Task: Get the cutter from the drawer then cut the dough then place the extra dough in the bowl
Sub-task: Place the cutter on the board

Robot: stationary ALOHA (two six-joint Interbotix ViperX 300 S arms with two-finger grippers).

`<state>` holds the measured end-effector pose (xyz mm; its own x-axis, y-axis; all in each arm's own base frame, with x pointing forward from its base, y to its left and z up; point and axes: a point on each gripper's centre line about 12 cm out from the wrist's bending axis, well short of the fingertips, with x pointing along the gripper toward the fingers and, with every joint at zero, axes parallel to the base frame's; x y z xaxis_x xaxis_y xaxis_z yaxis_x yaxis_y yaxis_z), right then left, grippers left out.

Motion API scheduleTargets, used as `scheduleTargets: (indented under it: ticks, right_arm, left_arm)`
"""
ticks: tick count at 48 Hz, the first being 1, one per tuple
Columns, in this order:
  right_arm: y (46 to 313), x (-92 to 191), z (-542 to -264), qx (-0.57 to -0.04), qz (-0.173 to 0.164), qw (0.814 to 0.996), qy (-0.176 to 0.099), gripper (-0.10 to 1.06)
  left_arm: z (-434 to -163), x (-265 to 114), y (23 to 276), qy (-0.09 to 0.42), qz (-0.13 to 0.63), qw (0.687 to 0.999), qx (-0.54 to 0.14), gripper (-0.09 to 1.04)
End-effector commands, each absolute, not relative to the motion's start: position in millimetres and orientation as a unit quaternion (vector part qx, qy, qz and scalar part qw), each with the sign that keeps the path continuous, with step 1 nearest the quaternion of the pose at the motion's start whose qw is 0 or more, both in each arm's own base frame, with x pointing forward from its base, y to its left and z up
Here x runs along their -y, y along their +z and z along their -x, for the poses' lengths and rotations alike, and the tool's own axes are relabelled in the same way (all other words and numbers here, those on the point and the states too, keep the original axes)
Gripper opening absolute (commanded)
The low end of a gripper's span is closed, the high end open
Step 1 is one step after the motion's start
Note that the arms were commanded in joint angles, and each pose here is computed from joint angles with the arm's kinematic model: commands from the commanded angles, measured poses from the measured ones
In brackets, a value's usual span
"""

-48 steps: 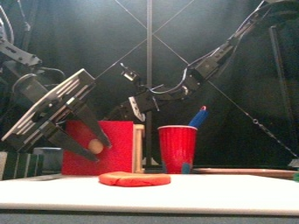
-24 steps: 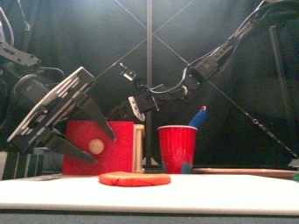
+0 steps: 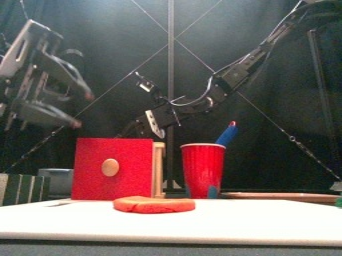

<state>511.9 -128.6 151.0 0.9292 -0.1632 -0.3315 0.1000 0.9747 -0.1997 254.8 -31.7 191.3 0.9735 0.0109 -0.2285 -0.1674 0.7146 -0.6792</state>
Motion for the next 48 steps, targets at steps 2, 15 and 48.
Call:
scheduleTargets:
  ticks: [2,15,48]
  right_arm:
    - [159.2,117.7,-517.7,-0.187,0.094,0.976,-0.06,0.04]
    - [225.2,101.8,-509.6,-0.143,0.076,0.984,-0.068,0.04]
    - [251.1,44.6,-481.6,-0.369,0.001,0.928,-0.045,0.76]
  left_arm:
    - [-254.5,15.1,212.8,0.022,0.234,0.97,-0.059,0.81]
    - [-218.0,11.2,252.4,-0.019,0.065,0.997,0.041,0.81]
    - [-206.8,-15.1,239.4,0.031,0.01,0.999,0.032,0.81]
